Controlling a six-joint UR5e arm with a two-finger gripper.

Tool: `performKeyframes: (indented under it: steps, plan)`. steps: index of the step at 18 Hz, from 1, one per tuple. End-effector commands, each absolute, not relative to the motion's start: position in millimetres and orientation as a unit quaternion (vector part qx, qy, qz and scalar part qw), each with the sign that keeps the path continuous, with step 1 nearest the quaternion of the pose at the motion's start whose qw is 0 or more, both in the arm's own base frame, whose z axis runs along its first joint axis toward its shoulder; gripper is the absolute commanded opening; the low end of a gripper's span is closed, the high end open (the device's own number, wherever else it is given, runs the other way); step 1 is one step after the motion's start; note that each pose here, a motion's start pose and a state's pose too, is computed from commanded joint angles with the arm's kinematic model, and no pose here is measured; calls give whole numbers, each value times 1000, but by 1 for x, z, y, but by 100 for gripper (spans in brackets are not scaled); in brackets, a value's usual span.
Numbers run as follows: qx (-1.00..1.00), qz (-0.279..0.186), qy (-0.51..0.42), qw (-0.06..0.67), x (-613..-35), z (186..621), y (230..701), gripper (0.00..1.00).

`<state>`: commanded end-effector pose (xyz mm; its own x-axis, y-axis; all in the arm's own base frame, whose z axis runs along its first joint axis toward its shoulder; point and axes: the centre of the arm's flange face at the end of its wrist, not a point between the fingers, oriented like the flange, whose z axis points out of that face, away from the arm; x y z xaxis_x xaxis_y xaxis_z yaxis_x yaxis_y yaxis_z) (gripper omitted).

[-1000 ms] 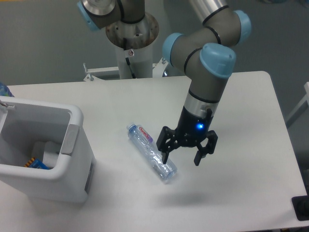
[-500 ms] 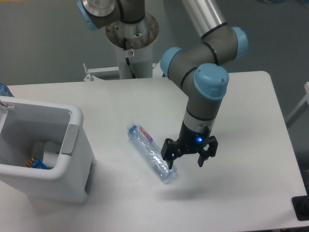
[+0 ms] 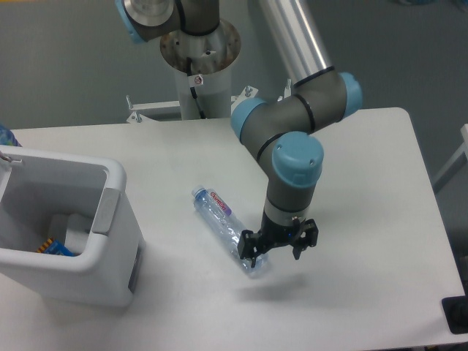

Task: Place the trash in the trash can
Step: 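Lower the gripper and close it around the bottle's body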

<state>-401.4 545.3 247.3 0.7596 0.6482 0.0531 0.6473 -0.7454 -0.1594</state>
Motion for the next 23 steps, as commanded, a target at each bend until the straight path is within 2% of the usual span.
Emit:
performKeyframes:
  steps: [7,13,20,23]
  plan:
    - [-935,11,-354,37,-370,227,562,100]
    - [-927,37,-374,15,-375,218,558,100]
    - [-927,29,-374,-5,-376,189,560,99]
    - [-927,27,-374,-8,-376,186,560,83]
